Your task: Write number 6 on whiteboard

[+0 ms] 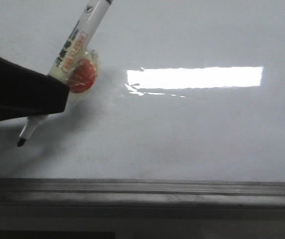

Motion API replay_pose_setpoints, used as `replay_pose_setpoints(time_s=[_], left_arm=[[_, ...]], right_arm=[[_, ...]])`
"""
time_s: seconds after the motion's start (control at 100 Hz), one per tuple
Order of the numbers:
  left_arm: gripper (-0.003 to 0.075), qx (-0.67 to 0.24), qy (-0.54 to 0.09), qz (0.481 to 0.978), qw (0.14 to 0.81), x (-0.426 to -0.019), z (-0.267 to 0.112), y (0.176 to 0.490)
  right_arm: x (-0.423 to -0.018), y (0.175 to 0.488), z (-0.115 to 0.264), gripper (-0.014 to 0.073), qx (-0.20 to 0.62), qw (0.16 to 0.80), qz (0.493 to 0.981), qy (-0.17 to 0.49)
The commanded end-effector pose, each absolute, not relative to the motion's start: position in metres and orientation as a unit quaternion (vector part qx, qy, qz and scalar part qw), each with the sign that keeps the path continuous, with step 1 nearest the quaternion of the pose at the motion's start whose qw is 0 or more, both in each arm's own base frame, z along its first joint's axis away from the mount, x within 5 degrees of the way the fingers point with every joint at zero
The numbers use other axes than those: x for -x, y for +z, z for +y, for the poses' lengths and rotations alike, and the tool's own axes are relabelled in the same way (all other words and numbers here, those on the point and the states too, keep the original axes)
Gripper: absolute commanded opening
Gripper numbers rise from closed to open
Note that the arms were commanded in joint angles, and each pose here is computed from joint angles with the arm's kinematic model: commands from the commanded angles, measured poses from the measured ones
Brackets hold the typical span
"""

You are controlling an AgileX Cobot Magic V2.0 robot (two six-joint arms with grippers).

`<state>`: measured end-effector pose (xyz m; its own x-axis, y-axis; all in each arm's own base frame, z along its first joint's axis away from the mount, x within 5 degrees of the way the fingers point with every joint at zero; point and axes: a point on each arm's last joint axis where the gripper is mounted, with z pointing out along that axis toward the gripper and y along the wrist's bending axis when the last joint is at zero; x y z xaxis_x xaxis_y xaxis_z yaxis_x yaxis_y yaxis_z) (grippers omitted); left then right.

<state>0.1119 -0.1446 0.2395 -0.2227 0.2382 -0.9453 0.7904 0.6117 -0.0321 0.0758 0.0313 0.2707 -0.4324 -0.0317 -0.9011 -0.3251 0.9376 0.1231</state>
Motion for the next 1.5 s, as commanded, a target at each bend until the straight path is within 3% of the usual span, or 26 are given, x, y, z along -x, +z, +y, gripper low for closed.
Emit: replay_pose_setpoints(time_s=[0.0, 0.22, 0.29, 0.42, 0.68, 1.11, 1.23, 1.45, 1.49], left_arm=[[-0.0019, -0.368, -0.284, 0.694, 0.55, -0.112, -0.154, 0.261], [-0.0019, -0.409, -0.275, 0.672, 0.552, -0.106, -0.159, 0.262], [-0.0019, -0.431, -0.278, 0.652, 0.558, -0.102, -0.162, 0.264], [-0.0019, -0.464, -0.292, 0.614, 0.568, -0.092, -0.168, 0.267], [-0.0019, -0.467, -0.292, 0.614, 0.566, -0.091, -0.169, 0.267], [-0.0019, -0.472, -0.299, 0.607, 0.565, -0.088, -0.171, 0.267], [-0.0019, -0.476, -0.303, 0.604, 0.563, -0.085, -0.172, 0.267], [-0.0019, -0.476, -0.303, 0.604, 0.563, -0.085, -0.172, 0.267], [-0.0019, -0.476, -0.303, 0.604, 0.563, -0.085, -0.172, 0.267]], right_arm=[[-0.088, 0.297, 0.039, 0.0, 0.133, 0.545, 0.813, 0.154], [-0.109, 0.318, 0.073, 0.0315, 0.218, 0.509, 0.806, 0.209], [-0.113, 0.32, 0.086, 0.0376, 0.235, 0.492, 0.805, 0.234], [-0.12, 0.321, 0.11, 0.0375, 0.266, 0.484, 0.791, 0.262], [-0.119, 0.328, 0.144, 0.0375, 0.307, 0.496, 0.754, 0.302], [-0.127, 0.333, 0.167, 0.0375, 0.3, 0.507, 0.74, 0.324], [-0.13, 0.332, 0.173, 0.0303, 0.299, 0.501, 0.744, 0.325], [-0.133, 0.324, 0.178, -0.0073, 0.298, 0.481, 0.758, 0.325], [-0.133, 0.324, 0.178, -0.0069, 0.296, 0.48, 0.759, 0.326]])
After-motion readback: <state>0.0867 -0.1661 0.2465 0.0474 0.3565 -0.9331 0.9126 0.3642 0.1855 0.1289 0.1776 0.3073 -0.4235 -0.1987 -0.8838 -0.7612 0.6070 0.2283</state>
